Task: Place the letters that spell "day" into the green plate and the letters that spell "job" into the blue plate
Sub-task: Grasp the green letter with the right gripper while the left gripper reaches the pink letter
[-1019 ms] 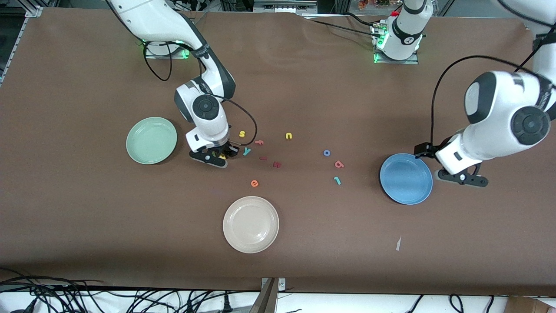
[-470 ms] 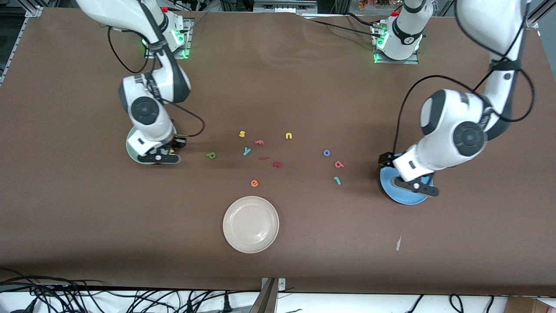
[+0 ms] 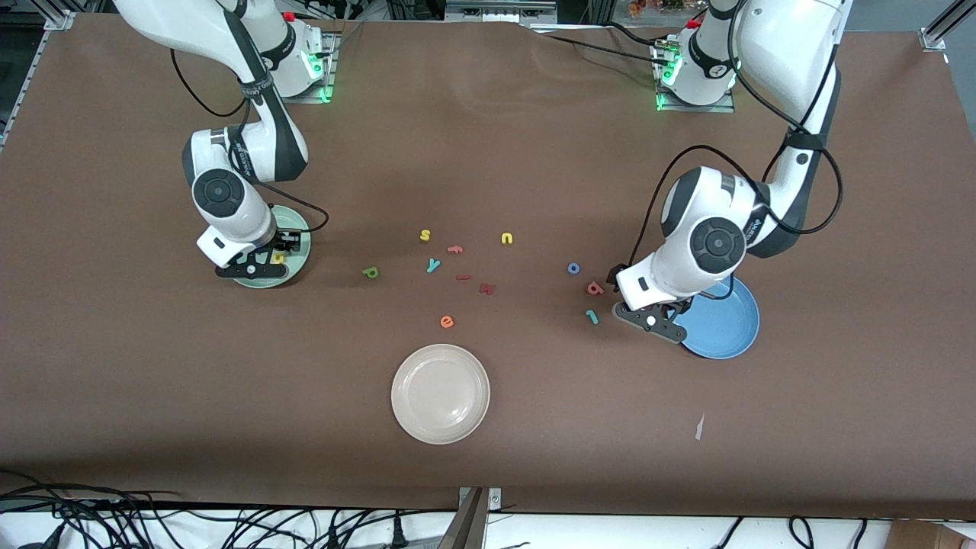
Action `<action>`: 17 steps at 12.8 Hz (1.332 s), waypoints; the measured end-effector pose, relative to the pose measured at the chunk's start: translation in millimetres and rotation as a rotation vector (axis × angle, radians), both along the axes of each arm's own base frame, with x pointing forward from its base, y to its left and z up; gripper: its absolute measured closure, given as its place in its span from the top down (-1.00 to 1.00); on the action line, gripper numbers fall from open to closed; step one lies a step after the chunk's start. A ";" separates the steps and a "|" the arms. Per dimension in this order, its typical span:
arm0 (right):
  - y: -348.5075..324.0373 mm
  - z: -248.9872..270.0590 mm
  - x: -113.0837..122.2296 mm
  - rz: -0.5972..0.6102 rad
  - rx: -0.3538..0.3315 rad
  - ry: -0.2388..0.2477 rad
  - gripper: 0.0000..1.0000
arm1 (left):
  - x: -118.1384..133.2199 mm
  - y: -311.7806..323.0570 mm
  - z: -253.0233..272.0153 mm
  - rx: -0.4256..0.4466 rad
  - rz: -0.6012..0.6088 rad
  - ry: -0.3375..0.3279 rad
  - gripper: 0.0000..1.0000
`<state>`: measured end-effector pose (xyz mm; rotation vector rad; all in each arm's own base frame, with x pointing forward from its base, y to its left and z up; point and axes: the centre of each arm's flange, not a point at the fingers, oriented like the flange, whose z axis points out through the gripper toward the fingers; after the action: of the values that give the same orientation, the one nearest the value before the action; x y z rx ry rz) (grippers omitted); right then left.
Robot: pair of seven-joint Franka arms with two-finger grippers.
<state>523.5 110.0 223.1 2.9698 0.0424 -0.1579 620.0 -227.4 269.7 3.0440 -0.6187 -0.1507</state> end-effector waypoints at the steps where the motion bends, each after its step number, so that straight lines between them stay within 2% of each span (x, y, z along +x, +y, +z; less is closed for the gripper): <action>1: 17.5 10.5 6.1 -0.027 0.040 0.011 0.81 | -0.6 -1.4 -7.1 0.003 -0.001 0.005 1.00; 2: 40.7 24.8 13.9 -0.032 0.075 0.022 0.97 | -0.1 -2.8 -13.5 -0.002 0.003 0.002 1.00; 5: 107.4 39.3 24.3 0.011 0.113 0.031 1.00 | -6.8 -27.8 -35.1 -0.045 0.041 -0.005 1.00; 7: 121.3 22.9 23.4 -0.041 0.107 0.029 0.99 | -15.1 -34.6 -54.8 -0.047 0.077 -0.016 1.00; 10: 132.6 17.7 24.0 -0.172 0.103 -0.011 0.95 | -31.1 -36.2 -79.7 -0.040 0.110 -0.032 1.00; 14: 140.2 11.2 25.1 -0.202 0.113 -0.044 0.87 | -43.9 -42.6 -90.8 -0.035 0.110 -0.032 1.00; 17: 149.9 -9.5 26.6 -0.274 0.120 -0.098 0.81 | -46.7 -45.9 -92.0 -0.034 0.104 -0.029 1.00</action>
<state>550.2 259.9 213.6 3.0848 -0.3808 -0.0438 573.3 -273.2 177.7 3.0419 -0.4588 -0.0924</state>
